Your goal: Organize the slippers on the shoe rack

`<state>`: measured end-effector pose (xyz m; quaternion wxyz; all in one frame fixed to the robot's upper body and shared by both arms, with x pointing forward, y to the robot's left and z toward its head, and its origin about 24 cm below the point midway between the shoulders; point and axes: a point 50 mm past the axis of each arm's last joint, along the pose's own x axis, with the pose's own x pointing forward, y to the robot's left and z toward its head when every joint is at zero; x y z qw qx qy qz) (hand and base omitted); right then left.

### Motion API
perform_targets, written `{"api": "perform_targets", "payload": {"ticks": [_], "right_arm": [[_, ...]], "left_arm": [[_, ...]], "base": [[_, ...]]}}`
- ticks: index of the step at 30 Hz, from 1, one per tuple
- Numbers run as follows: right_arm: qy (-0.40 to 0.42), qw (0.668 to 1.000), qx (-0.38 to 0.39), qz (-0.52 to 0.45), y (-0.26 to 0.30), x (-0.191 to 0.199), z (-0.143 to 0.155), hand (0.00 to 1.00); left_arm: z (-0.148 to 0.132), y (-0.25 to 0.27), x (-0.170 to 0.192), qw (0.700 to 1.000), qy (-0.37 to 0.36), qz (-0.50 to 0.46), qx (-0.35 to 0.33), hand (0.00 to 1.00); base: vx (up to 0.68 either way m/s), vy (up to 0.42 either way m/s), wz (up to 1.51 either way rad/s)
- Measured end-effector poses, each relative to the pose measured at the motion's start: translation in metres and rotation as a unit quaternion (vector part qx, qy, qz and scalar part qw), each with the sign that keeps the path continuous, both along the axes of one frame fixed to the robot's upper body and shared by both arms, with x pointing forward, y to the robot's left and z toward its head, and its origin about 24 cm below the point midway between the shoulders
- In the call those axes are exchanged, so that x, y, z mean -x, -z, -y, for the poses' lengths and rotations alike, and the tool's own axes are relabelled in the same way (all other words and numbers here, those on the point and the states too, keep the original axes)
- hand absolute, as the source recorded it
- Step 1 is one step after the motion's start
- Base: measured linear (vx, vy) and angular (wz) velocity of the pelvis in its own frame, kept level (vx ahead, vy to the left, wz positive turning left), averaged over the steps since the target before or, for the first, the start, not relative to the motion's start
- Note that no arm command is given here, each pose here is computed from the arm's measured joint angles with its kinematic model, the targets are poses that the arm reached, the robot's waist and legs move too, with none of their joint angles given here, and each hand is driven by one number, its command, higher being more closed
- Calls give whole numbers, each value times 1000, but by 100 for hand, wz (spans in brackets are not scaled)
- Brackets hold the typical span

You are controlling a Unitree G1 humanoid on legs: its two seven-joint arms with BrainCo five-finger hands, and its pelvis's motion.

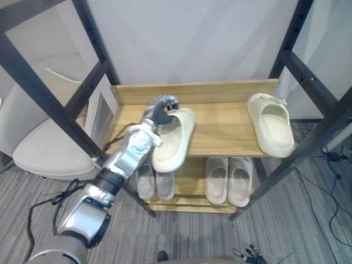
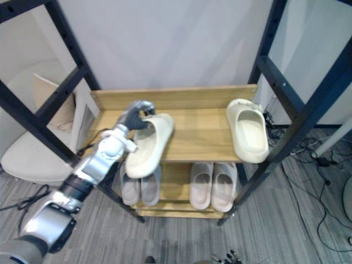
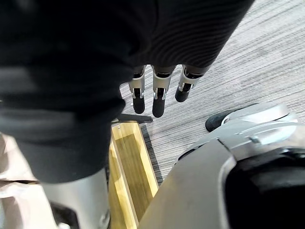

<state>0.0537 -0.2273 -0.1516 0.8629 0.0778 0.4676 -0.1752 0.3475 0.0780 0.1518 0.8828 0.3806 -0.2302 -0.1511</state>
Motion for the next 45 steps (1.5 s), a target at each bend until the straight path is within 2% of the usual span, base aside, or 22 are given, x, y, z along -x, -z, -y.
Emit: {"api": "perform_targets", "payload": {"ticks": [5, 8, 14, 21, 25, 26, 35, 40, 45], "right_arm": [[3, 1000, 5, -1, 0, 0, 2, 0], [3, 1000, 6, 1, -1, -1, 2, 0], [22, 1000, 10, -2, -1, 4, 7, 0], [41, 999, 10, 1, -2, 7, 9, 0], [44, 999, 10, -3, -1, 10, 9, 0], [44, 999, 10, -1, -2, 10, 9, 0], [43, 999, 9, 19, -5, 1, 7, 0], [48, 999, 11, 18, -4, 2, 6, 0], [49, 998, 13, 23, -6, -1, 6, 0]], "left_arm": [[26, -7, -2, 999, 31, 1, 9, 100], [26, -9, -10, 1000, 18, -4, 2, 100], [12, -17, -30, 1000, -31, -4, -3, 100], [-25, -29, -43, 994, -105, 7, 16, 100], [-28, -32, -45, 993, -113, 9, 24, 100], [-29, -34, -45, 993, -116, 10, 27, 0], [-22, -37, -46, 992, -122, 10, 41, 0], [-3, -34, -43, 990, -101, -12, 100, 0], [5, -28, -41, 985, -94, -34, 143, 0]], "base": [[-7, -2, -16], [-18, 5, -29], [-28, 15, -29], [-12, -16, -28], [39, -18, -6], [40, -13, 0], [10, -2, 1], [-1, -1, 6], [-12, 4, 8]]}}
